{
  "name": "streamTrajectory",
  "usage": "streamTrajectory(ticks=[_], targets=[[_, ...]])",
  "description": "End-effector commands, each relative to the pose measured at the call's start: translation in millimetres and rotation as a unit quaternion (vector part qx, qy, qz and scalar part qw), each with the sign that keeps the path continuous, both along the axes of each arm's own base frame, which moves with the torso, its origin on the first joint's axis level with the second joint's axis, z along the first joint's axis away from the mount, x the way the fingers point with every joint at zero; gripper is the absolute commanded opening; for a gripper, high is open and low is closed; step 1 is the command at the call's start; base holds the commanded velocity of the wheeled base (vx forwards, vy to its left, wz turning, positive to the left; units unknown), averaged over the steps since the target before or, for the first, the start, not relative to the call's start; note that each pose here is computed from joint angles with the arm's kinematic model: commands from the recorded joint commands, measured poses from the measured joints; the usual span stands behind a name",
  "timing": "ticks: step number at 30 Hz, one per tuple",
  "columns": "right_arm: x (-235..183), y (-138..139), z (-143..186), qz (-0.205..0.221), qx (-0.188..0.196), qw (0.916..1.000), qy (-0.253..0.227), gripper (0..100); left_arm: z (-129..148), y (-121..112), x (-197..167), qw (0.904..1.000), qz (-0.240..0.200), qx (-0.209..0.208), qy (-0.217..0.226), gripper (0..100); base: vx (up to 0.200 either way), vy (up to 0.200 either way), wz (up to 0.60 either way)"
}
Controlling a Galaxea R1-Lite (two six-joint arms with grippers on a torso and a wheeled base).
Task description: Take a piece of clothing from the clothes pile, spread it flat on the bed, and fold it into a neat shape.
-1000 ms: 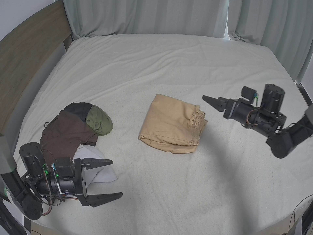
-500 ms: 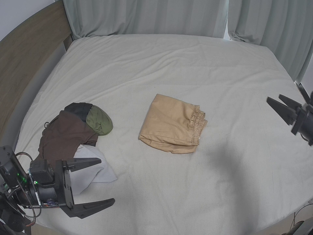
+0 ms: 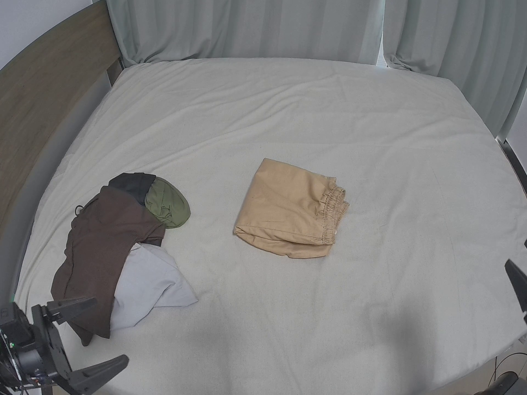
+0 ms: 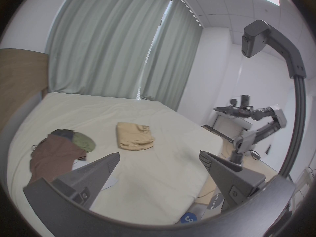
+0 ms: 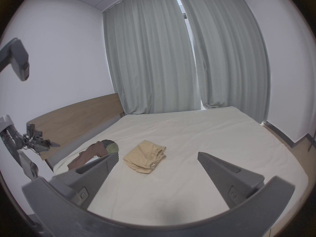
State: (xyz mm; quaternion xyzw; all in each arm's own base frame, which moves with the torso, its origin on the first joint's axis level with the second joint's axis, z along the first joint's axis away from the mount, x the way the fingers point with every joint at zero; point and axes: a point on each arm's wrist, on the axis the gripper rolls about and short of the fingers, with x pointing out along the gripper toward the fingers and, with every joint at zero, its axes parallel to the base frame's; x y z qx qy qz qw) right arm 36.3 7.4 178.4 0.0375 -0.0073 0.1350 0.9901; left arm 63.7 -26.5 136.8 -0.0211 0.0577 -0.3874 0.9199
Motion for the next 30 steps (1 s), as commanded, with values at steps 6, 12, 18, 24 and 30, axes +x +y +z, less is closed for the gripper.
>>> streamTrajectory(ticks=[6,12,18,24,30], targets=[[-58.6,-7.0,-102.6,-0.126,-0.039,0.9911,0.011,100,-55.9,25.4,-86.6,0.9237,0.375,0.006,-0.081,100,0.0,0.0,0.0],[-58.6,-6.9,-102.6,-0.126,-0.04,0.9912,0.011,100,-60.5,26.6,-86.4,0.9169,0.394,0.024,-0.062,100,0.0,0.0,0.0],[-58.7,-6.6,-102.2,-0.119,-0.05,0.9916,0.009,100,-61.0,26.4,-86.4,0.9183,0.391,0.021,-0.058,100,0.0,0.0,0.0],[-58.7,-6.6,-102.4,-0.12,-0.041,0.9918,0.011,100,-61.1,26.4,-86.5,0.9183,0.391,0.019,-0.058,100,0.0,0.0,0.0],[-58.7,-6.7,-102.4,-0.122,-0.041,0.9916,0.011,100,-61.2,26.4,-86.5,0.9184,0.391,0.02,-0.058,100,0.0,0.0,0.0]])
